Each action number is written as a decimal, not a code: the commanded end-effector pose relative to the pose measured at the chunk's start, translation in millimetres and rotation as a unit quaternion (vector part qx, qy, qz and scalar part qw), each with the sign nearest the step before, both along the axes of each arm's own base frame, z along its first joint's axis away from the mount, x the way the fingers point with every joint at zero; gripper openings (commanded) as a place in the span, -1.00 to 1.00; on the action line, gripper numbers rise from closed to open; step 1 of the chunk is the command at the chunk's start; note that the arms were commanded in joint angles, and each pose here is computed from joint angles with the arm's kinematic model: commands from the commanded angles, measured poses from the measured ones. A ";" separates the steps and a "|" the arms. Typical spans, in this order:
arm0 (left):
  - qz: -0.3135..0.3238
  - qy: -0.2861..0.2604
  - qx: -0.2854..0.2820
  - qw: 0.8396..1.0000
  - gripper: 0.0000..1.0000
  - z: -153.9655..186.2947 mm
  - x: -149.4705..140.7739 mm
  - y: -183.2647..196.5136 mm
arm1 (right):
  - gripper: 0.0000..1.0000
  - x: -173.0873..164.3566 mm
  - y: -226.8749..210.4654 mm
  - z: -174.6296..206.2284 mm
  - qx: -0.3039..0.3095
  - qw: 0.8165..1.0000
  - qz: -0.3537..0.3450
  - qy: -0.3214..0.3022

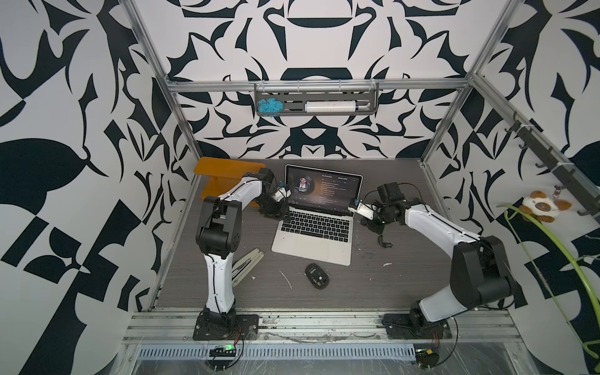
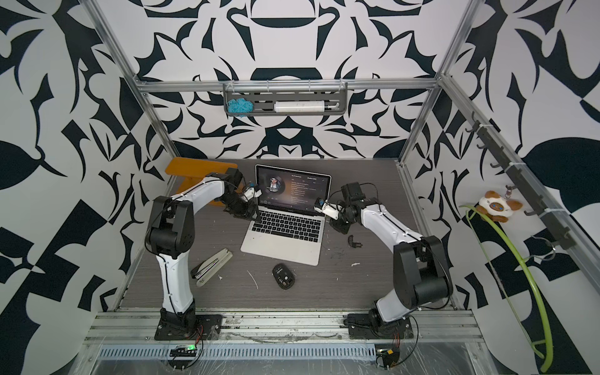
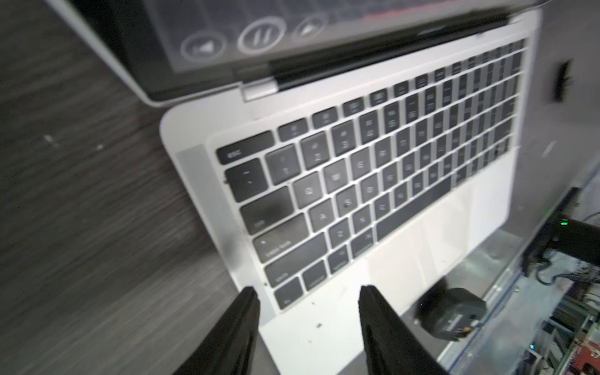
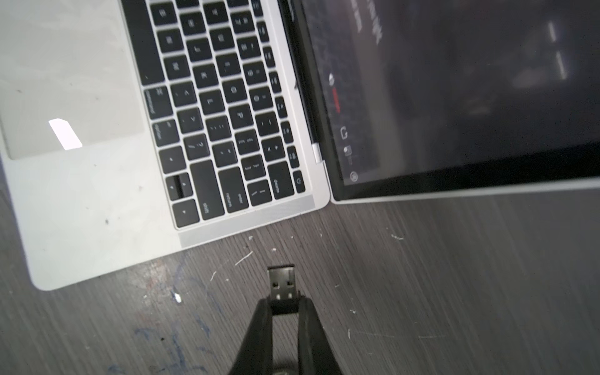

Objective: Remove the wireless mouse receiver from the laptop
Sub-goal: Take out the USB plug from the USB port, then adjust the USB plug.

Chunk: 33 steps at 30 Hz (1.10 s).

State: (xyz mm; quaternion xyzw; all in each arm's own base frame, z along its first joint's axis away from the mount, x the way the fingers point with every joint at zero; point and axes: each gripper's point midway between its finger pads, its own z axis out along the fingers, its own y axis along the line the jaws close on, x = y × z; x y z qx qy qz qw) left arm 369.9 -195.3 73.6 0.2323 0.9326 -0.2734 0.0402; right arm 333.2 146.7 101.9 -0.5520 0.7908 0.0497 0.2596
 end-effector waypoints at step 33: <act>0.045 0.047 -0.337 0.939 -0.08 118.3 -83.0 -66.5 | -1.00 -46.2 186.9 86.9 0.152 0.981 0.088 -0.084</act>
